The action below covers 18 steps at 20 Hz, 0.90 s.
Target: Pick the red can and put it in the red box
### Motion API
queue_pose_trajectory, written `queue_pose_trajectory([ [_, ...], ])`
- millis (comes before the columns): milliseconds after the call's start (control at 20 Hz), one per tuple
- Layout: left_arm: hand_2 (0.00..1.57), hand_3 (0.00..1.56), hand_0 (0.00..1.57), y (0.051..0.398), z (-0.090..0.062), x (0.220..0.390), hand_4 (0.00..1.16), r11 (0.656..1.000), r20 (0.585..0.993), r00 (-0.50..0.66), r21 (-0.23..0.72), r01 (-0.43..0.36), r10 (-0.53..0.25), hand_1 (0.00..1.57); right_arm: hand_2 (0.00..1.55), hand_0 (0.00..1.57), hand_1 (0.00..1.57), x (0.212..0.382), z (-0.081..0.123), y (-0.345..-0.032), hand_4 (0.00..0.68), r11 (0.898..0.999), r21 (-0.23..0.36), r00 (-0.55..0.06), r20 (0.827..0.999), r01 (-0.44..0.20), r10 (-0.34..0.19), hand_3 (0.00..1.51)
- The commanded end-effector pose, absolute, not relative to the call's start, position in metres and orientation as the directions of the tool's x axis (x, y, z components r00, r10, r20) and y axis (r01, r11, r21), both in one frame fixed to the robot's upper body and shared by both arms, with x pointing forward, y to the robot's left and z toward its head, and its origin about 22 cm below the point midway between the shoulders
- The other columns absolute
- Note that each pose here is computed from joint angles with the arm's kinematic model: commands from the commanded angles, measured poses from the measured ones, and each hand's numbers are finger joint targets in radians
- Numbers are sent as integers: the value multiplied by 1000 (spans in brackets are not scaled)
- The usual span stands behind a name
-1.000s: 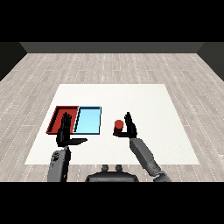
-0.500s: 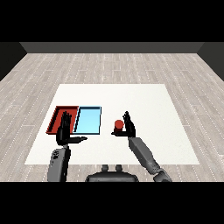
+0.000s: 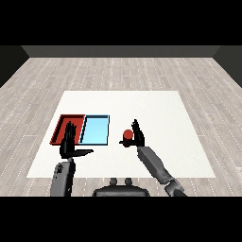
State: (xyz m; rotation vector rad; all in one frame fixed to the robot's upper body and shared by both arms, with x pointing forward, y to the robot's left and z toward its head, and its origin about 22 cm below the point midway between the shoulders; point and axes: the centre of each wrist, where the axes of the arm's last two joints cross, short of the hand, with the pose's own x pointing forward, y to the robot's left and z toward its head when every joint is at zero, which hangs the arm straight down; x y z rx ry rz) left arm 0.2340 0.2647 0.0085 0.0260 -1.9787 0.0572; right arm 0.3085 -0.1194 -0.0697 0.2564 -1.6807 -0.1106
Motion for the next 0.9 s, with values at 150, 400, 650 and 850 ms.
queue_pose_trajectory([
  [150,0,0,0,267,26,247,0,998,920,-392,-17,-63,-10,0,0,0,0,324,-55,-112,0,972,210,-78,973,-106,-219,0],
  [400,0,0,0,246,19,244,0,998,914,-404,-46,-44,24,0,0,0,0,319,-71,-103,0,976,185,-93,976,-110,-196,0],
  [650,0,0,0,252,16,229,0,999,918,-396,-18,-31,4,0,921,808,808,317,-72,-107,0,977,203,-52,977,-60,-206,800],
  [850,0,0,0,258,23,239,0,999,910,-415,-22,-47,1,0,1468,1484,1484,320,-64,-108,662,992,118,-70,990,-39,-121,1437],
])
